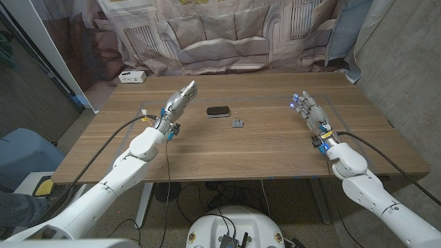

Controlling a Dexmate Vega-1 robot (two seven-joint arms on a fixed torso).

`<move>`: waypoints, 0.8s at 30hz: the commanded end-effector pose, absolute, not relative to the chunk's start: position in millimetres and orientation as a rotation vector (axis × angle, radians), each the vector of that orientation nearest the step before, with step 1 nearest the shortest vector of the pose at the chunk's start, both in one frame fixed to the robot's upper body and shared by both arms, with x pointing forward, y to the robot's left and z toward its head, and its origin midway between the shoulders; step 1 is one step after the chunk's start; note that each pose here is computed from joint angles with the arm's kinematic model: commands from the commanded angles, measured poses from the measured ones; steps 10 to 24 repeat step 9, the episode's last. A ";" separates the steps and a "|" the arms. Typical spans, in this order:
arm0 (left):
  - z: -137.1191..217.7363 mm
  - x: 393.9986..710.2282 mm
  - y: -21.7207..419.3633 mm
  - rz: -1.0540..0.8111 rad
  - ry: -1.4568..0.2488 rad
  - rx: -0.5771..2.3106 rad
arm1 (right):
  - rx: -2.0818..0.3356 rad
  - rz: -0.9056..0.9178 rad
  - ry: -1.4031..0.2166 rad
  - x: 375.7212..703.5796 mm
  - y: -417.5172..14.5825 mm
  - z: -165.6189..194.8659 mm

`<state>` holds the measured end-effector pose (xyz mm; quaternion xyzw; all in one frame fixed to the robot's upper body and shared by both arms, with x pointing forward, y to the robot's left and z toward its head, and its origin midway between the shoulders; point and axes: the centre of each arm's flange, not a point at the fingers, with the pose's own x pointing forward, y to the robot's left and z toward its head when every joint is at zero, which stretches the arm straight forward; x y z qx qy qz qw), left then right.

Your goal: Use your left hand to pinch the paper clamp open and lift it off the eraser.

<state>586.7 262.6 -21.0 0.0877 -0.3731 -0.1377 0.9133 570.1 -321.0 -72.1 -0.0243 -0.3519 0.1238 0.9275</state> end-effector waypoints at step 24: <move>-46.5 595.9 269.3 -0.299 -0.715 0.112 | -0.035 0.235 -0.685 570.9 -307.7 -80.8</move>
